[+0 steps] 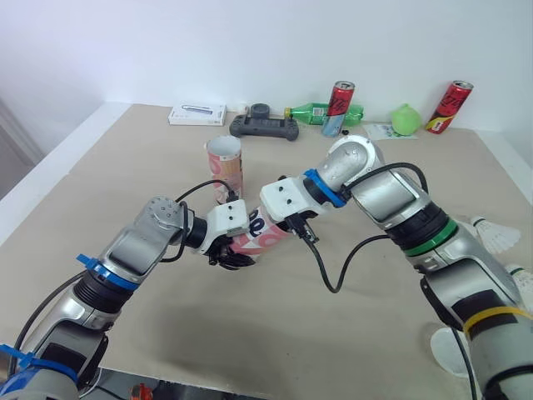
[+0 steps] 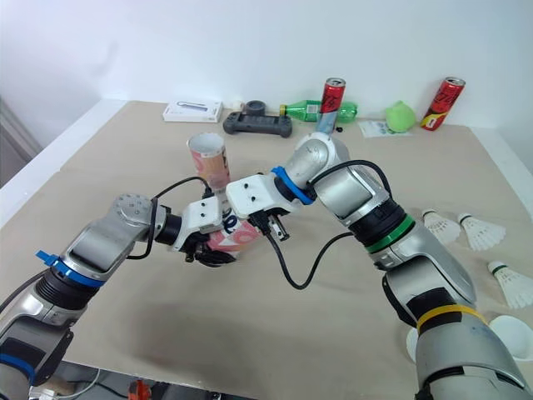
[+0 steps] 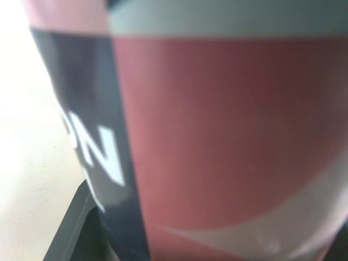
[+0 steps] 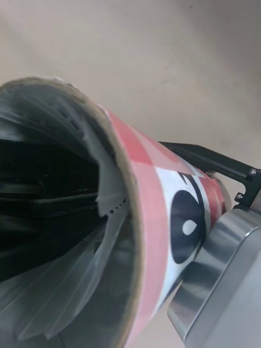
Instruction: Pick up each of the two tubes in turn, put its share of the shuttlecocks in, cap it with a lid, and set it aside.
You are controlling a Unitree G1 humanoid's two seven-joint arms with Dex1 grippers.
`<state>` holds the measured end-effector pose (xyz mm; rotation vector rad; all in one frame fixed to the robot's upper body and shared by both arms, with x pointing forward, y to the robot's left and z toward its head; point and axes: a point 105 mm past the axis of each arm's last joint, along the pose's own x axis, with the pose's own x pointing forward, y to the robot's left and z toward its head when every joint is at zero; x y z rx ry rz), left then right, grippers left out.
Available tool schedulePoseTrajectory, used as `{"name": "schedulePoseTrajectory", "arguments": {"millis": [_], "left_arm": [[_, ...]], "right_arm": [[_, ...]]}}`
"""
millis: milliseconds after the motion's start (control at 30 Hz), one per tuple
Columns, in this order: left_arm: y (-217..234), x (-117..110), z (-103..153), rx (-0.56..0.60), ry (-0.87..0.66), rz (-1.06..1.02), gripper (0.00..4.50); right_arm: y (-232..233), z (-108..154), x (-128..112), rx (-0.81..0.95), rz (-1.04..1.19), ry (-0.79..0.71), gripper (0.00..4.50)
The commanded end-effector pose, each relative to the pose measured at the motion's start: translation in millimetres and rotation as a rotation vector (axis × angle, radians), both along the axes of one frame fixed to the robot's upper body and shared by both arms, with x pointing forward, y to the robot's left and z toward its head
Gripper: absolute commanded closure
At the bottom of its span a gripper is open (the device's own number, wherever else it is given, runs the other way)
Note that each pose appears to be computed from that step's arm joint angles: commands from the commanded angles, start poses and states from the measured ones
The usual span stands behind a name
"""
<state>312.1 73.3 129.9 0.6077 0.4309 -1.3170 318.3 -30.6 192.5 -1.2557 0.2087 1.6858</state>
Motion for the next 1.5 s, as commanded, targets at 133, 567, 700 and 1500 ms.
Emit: {"name": "schedulePoseTrajectory", "arguments": {"millis": [133, 567, 700, 1500], "left_arm": [[1.2, 2.4, -6.3, 0.015, 0.003, 0.023, 2.00], [5.1, 0.6, -1.8, 0.003, -0.011, 0.036, 2.00], [2.5, 2.7, 2.1, -0.011, -0.036, 0.036, 2.00], [-52.8, 15.0, 44.1, -0.318, -0.201, -0.032, 2.00]], "right_arm": [[10.1, -16.3, -9.7, -0.051, 0.054, 0.019, 4.45], [-30.9, 74.8, -19.4, 0.221, -0.059, 0.015, 4.45], [-45.1, 90.4, -10.6, 0.257, -0.129, -0.035, 4.45], [-64.9, 119.1, -16.0, 0.166, -0.113, -0.216, 4.45]]}}
